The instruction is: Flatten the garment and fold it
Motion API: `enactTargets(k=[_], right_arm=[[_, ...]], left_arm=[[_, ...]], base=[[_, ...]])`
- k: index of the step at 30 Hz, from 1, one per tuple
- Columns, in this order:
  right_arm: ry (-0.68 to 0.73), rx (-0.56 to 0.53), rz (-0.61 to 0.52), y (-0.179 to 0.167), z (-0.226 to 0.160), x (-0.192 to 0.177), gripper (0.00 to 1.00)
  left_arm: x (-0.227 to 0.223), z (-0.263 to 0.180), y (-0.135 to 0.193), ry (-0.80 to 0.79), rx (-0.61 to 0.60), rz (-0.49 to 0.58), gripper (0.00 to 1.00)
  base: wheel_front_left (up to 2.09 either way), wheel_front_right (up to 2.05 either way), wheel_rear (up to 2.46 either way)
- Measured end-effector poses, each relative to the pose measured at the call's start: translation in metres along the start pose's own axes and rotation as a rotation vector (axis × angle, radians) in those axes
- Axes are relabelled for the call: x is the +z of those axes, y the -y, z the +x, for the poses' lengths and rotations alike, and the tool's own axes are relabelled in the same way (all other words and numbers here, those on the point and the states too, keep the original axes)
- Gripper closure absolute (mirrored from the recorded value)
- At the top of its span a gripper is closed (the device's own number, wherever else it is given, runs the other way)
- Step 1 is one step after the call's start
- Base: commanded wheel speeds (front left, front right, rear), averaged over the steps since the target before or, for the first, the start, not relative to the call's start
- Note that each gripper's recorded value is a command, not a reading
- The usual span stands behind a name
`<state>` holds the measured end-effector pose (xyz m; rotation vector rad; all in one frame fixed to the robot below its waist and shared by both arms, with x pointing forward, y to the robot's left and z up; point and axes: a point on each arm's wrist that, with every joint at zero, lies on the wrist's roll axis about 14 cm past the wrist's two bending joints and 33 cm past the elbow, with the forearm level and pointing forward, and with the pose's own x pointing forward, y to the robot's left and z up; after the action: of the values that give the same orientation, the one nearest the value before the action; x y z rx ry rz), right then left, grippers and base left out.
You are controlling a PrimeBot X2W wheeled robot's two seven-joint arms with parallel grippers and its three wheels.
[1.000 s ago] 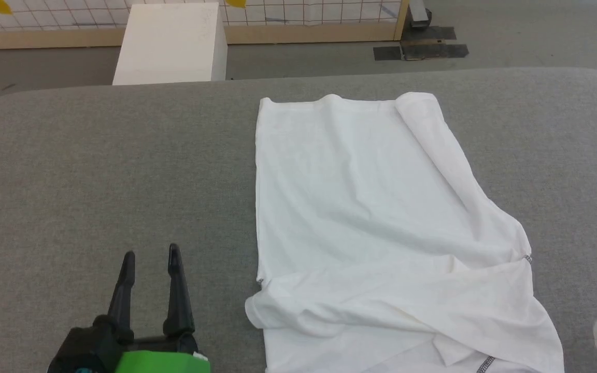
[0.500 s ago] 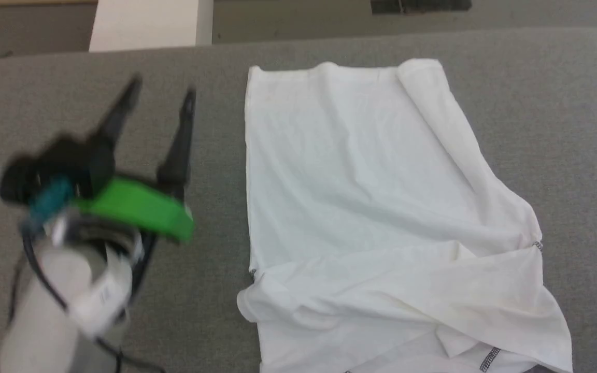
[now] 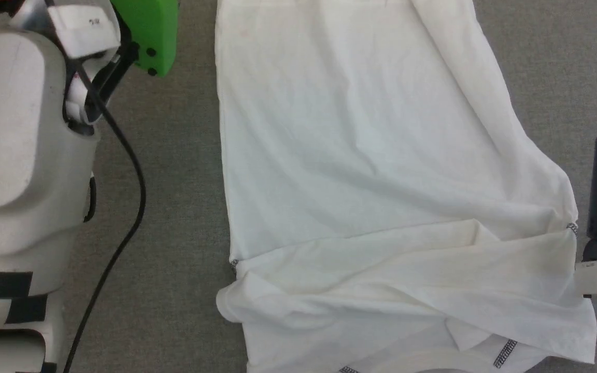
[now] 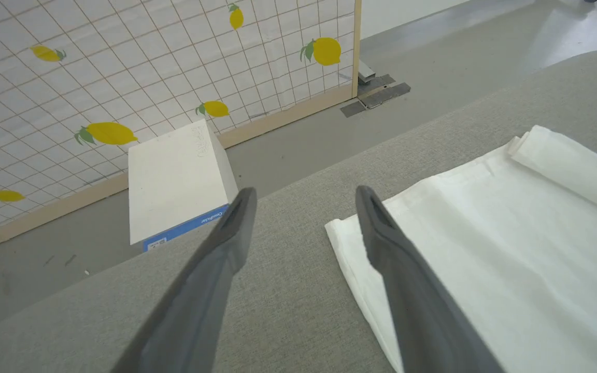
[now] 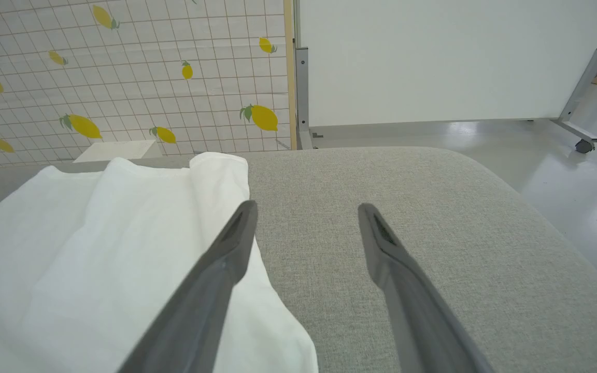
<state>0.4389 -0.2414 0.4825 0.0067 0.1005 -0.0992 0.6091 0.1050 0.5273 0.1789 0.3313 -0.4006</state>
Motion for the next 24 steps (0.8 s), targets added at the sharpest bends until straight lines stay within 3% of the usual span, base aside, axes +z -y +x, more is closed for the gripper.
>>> enactTargets(k=[6,22,24], right_arm=[[-0.044,0.002,-0.011,-0.001,0.012,-0.021,0.00],[-0.161,-0.064,-0.039,0.022,0.016,-0.071,0.00],[-0.169,-0.072,-0.044,0.025,0.015,-0.073,0.00]], left_arm=[[-0.054,0.039,0.002,-0.173,-0.024,-0.022,0.00],[-0.133,0.098,0.025,-0.328,-0.070,-0.118,0.00],[-0.137,0.101,0.025,-0.345,-0.070,-0.115,1.00]], base=[[0.00,0.00,0.00],[0.00,0.00,0.00],[0.00,0.00,0.00]])
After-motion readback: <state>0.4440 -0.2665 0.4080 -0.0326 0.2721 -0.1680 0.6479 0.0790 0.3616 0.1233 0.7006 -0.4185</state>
